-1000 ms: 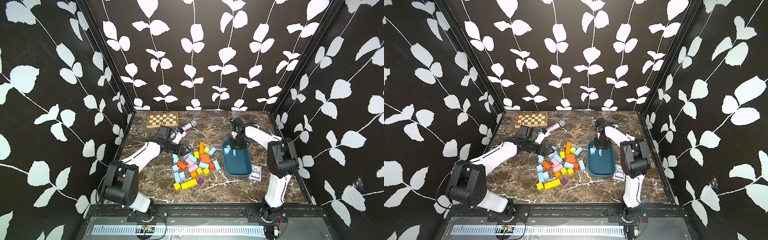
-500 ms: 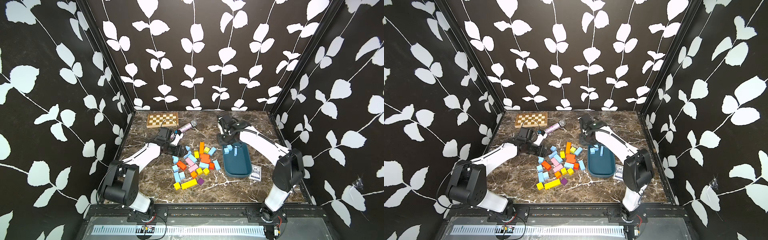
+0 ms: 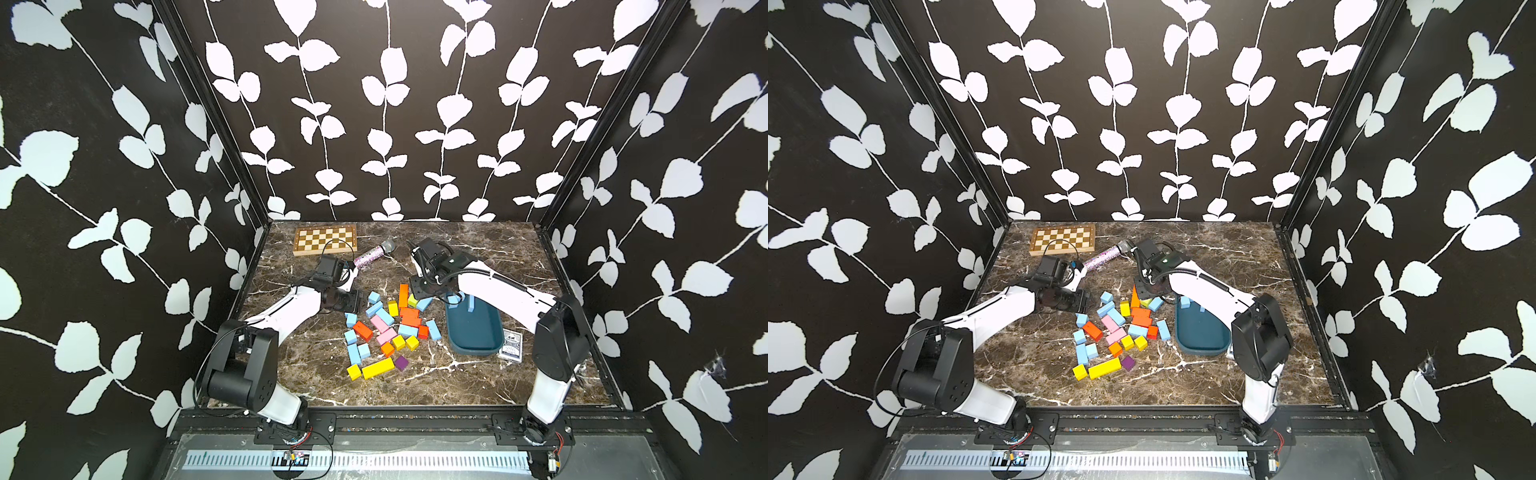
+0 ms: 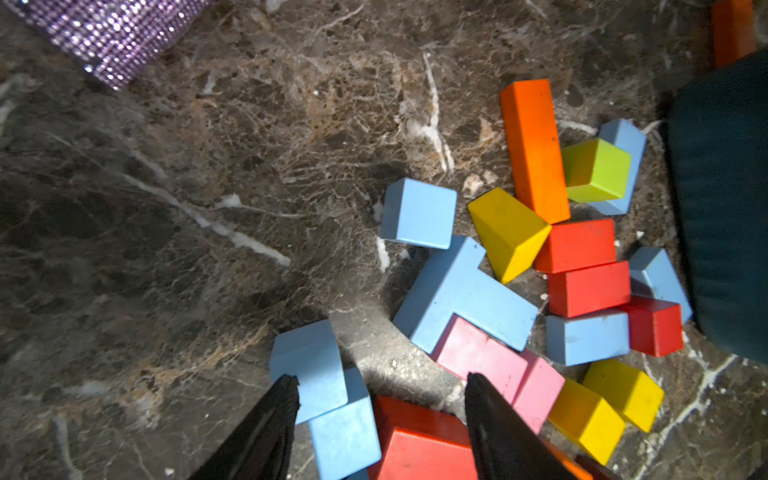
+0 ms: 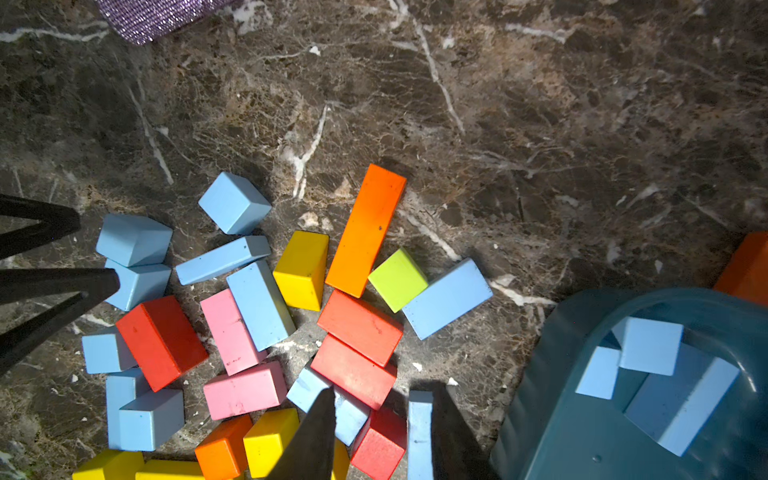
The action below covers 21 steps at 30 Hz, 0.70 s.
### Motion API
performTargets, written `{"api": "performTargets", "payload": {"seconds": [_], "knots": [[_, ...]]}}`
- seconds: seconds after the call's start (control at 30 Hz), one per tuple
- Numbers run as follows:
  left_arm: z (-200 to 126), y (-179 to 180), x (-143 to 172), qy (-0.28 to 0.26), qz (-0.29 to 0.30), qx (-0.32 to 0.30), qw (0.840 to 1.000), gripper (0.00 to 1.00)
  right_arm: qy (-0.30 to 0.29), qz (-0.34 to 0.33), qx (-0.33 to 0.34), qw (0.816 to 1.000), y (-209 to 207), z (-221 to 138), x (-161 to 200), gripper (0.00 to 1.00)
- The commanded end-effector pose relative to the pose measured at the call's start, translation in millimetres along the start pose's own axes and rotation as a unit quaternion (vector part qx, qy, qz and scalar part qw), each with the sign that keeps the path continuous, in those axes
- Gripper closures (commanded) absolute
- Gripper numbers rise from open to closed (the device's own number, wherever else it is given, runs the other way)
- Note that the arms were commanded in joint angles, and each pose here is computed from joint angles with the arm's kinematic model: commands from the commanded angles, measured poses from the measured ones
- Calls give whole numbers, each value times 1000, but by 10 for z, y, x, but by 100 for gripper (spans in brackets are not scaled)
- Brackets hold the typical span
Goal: Pick out the blue building blocks
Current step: Pick up the building block from the center of the board.
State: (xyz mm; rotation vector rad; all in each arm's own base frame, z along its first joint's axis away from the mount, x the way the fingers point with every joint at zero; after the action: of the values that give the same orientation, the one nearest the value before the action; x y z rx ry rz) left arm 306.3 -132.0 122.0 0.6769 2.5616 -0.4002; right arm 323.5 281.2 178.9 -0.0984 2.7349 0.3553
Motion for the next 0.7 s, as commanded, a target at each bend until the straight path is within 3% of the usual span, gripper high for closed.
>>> {"api": "performTargets", "payload": {"seconds": [0.0, 0.17, 0.37, 0.67], "knots": [[46, 84, 136, 37, -19, -33, 999, 36, -2, 2, -11, 1000, 120, 20, -6, 63], [95, 184, 171, 58, -22, -67, 996, 37, 1, -2, -13, 1000, 140, 36, 2, 63], [196, 202, 151, 74, -24, -65, 995, 38, 5, -4, -13, 1000, 145, 44, 26, 63], [271, 215, 219, 92, -22, -69, 993, 51, -1, -6, -11, 1000, 122, 10, 33, 63]]}}
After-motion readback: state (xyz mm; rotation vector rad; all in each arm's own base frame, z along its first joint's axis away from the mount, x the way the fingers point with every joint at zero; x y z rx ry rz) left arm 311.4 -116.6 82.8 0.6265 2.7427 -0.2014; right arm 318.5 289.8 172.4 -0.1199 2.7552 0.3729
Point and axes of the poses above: each gripper's point midway between its finger pads, its own z axis out along the fingers, its own y axis along the line the jaws close on, x = y × z, the point moved 5 cm from there along -z, back along the fingers, and after that the axes turned 14 degrees about z, right-handed, at the moved point
